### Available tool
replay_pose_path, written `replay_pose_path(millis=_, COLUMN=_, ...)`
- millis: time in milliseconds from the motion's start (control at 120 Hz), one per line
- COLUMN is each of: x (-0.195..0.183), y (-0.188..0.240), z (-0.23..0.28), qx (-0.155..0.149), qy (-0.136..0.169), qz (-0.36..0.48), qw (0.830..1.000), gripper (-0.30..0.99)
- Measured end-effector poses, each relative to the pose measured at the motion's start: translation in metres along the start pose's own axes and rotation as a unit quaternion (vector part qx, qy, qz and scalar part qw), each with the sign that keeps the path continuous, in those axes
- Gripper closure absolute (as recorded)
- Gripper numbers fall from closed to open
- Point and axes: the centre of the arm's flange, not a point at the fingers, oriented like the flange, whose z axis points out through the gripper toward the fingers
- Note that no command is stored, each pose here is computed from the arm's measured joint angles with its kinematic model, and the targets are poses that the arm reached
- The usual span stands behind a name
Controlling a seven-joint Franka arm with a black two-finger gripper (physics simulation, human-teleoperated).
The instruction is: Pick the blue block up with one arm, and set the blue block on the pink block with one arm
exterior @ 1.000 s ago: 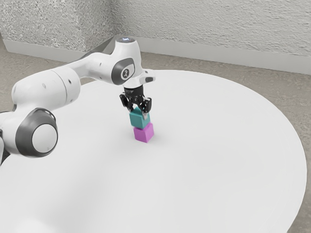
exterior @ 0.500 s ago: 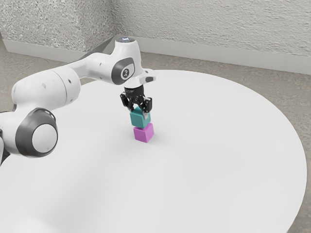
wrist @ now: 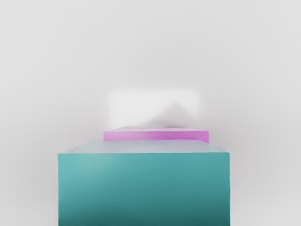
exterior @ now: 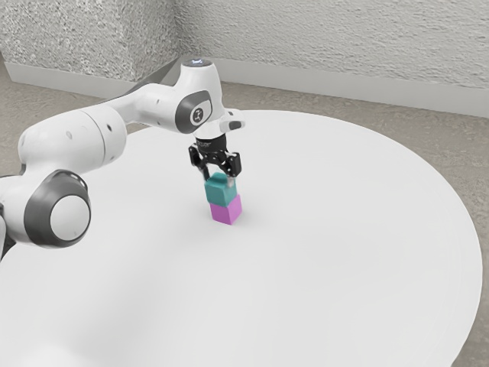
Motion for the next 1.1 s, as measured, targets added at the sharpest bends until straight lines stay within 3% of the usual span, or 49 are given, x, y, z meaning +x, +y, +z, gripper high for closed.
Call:
replay_pose_path(millis=250, x=0.000, y=0.000, z=-0.005, qx=0.001, qy=0.001, qz=0.002, qw=1.000, gripper=0.03)
replay_pose_path(millis=317, x=-0.001, y=-0.001, z=-0.027, qx=0.003, qy=0.011, qz=0.002, qw=1.000, gripper=0.03)
replay_pose_path(millis=350, x=-0.004, y=-0.004, z=-0.053, qx=0.006, qy=0.022, qz=0.000, qw=1.000, gripper=0.02)
replay_pose_path(millis=458, x=-0.059, y=-0.027, z=-0.239, qx=0.017, qy=0.081, qz=-0.019, qw=0.996, gripper=0.01)
replay_pose_path(millis=583, x=-0.130, y=-0.083, z=-0.335, qx=0.012, qy=0.077, qz=-0.052, qw=0.996, gripper=0.01)
replay_pose_path(millis=842, x=-0.162, y=-0.086, z=-0.351, qx=0.000, qy=0.026, qz=-0.021, qw=0.999, gripper=0.00)
replay_pose_path(millis=1100, x=-0.166, y=-0.085, z=-0.348, qx=-0.004, qy=0.006, qz=0.005, qw=1.000, gripper=0.00)
